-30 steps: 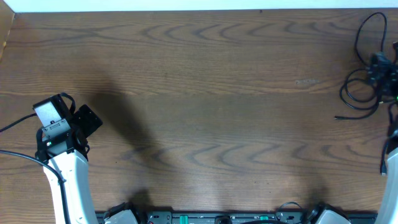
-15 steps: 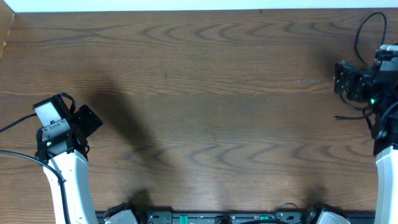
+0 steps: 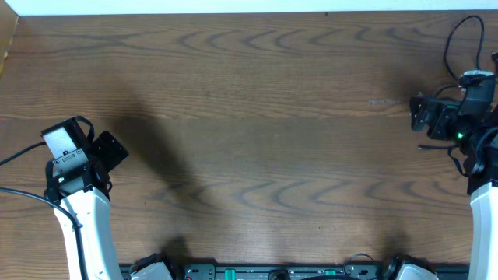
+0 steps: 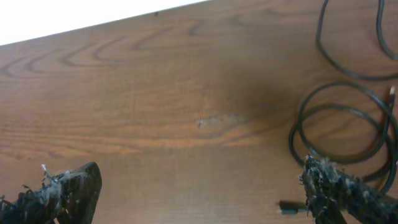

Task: Untangle cables

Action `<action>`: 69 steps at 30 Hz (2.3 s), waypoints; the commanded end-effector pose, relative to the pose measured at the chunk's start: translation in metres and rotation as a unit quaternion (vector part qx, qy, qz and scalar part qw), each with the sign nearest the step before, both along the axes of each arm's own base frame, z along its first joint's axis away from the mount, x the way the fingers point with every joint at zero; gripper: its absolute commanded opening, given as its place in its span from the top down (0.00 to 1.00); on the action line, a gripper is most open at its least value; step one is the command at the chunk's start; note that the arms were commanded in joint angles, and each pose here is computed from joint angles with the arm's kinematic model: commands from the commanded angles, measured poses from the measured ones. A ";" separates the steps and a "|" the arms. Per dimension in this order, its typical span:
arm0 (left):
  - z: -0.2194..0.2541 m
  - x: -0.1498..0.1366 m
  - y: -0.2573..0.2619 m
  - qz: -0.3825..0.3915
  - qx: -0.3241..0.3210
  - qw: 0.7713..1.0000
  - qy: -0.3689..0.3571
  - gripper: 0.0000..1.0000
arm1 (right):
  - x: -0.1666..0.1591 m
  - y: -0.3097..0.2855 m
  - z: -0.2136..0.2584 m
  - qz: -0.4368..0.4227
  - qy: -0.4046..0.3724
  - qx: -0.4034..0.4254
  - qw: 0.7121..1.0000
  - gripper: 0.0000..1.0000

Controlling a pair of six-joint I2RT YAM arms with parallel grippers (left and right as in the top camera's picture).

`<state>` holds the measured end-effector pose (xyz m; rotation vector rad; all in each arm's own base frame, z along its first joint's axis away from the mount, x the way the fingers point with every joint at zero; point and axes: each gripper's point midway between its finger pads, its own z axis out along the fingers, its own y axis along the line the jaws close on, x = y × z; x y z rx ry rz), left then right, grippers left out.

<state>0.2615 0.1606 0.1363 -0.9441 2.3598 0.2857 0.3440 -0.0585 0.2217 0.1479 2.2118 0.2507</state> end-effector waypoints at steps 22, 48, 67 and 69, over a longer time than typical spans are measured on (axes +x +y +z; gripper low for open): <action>0.008 0.001 0.000 -0.006 0.013 1.000 -0.006 0.02 | -0.006 0.003 -0.005 0.004 0.019 0.004 1.000 0.01; -0.029 -0.004 -0.131 -0.223 -0.011 0.967 -0.120 0.02 | -0.006 0.004 -0.005 0.004 0.019 0.004 1.000 0.01; 0.020 0.016 -0.161 -0.295 0.031 0.867 -0.400 0.02 | -0.006 0.004 -0.005 0.004 0.019 0.004 1.000 0.01; 0.021 0.013 -0.161 -0.295 0.041 0.855 -0.424 0.02 | -0.006 0.003 -0.005 0.004 0.019 0.004 1.000 0.01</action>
